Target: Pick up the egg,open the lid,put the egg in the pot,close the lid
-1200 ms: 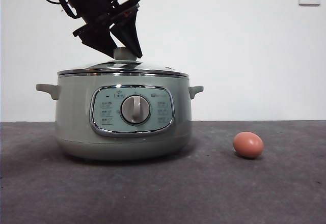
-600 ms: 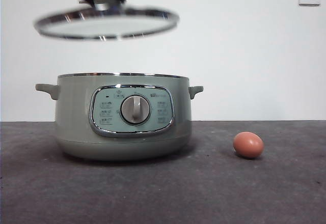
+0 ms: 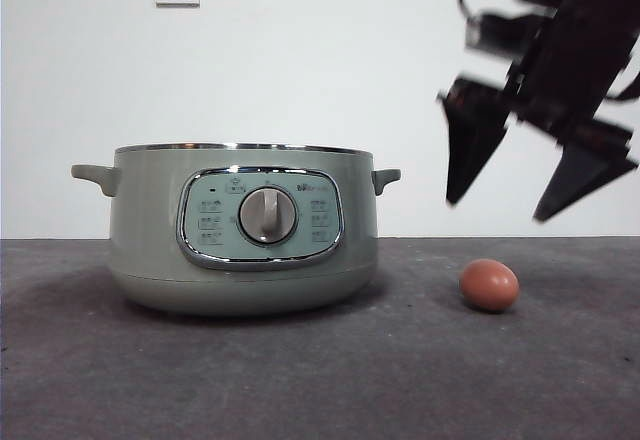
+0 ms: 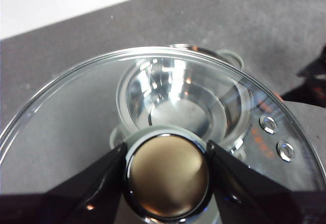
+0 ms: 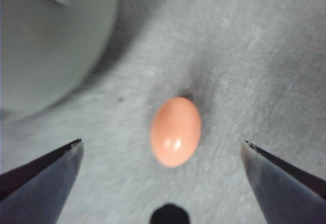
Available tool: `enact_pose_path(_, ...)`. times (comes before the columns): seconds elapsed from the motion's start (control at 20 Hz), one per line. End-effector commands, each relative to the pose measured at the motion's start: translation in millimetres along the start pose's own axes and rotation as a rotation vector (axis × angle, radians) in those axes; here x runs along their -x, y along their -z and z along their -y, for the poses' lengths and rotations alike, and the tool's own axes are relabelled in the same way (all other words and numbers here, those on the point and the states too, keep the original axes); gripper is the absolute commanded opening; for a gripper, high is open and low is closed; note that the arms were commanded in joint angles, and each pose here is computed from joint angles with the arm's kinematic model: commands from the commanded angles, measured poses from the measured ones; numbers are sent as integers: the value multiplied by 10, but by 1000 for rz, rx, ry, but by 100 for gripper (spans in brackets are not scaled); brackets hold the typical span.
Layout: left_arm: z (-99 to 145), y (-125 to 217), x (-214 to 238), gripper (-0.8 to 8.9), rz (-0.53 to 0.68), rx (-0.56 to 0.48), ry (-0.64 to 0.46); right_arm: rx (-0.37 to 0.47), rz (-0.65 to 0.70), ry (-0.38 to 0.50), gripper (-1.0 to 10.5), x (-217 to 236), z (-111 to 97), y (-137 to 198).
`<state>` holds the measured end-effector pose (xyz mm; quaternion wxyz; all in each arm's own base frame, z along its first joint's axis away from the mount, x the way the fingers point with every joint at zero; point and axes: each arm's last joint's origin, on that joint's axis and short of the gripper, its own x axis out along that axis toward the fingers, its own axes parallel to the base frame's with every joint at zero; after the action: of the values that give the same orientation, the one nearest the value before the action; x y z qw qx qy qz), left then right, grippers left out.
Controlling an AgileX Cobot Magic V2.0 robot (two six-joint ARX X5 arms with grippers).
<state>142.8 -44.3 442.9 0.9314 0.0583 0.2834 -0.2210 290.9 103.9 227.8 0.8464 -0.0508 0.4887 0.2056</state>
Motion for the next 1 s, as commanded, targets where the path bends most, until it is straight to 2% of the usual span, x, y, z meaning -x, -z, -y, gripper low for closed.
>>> enact_pose_path(0.05, 32, 23, 183, -8, 64, -16, 1, -1, -36, 34, 528, -207, -10, 1)
enact_pose_path(0.45, 123, 259, 566, -8, 84, -7, 2, -33, -100, 56, 523, -604, 43, 47)
enact_pose_path(0.6, 141, 302, 647, -8, 101, -8, 0, -41, -118, 56, 273, -673, 52, 67)
enact_pose_path(0.8, 144, 315, 657, -8, 97, -4, 1, -44, -126, 57, 183, -695, 55, 76)
enact_pose_path(0.9, 144, 315, 657, -8, 97, -4, 1, -42, -125, 56, 49, -695, 55, 75)
enact_pose_path(1.0, 144, 315, 657, -8, 97, -4, 1, -42, -125, 56, -11, -695, 55, 75)
